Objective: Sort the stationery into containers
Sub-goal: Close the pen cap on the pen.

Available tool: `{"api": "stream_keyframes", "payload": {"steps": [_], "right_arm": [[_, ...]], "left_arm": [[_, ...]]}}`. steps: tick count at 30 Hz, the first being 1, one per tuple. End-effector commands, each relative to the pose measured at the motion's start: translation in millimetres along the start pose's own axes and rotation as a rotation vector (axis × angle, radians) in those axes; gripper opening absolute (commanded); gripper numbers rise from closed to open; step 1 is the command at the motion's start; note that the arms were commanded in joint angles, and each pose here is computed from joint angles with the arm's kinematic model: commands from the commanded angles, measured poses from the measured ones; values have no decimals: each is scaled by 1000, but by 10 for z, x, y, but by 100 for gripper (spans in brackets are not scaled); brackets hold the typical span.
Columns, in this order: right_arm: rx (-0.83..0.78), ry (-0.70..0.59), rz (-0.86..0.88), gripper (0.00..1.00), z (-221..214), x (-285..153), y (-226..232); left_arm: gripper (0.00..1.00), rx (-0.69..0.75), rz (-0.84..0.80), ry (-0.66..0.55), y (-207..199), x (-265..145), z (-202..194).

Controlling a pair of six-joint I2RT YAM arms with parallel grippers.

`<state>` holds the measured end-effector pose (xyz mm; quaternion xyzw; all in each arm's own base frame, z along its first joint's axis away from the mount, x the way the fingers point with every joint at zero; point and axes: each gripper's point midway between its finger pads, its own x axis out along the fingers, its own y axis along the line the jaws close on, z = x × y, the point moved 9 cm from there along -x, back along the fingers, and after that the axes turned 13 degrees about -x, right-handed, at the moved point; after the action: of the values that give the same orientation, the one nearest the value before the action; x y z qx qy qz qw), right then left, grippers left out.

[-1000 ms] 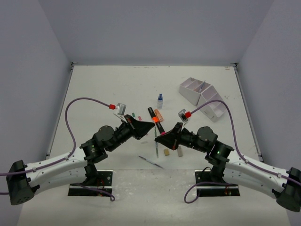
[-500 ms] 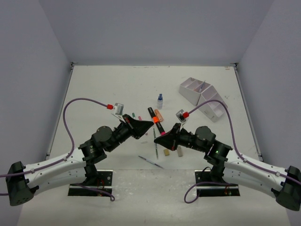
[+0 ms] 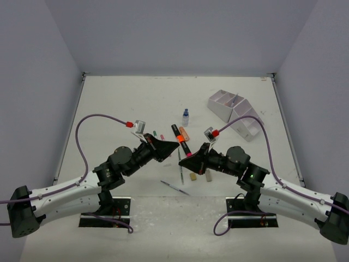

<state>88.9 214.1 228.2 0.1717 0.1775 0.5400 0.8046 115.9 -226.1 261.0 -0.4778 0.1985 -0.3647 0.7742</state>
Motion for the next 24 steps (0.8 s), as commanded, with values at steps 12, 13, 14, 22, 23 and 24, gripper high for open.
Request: {"api": "stream_keyframes", "payload": {"steps": [12,13,14,22,23,24], "right_arm": [[-42,-64,-39,0,259,-17,71],[-46,-64,-42,0,272,-18,73],[-50,-65,-45,0,284,-20,76],[-96,-136,-42,0,590,-30,198],[-103,-154,-47,0,679,-40,230],[-108,-154,-68,0,717,-50,232]], "left_arm": [[0,-20,-62,25,-56,8,-29],[0,-20,-62,27,-51,8,-34],[0,-20,-62,30,-46,7,-40],[0,-2,-61,52,71,-8,-114],[0,2,-67,52,96,-14,-128],[0,5,-68,54,116,-15,-138]]}}
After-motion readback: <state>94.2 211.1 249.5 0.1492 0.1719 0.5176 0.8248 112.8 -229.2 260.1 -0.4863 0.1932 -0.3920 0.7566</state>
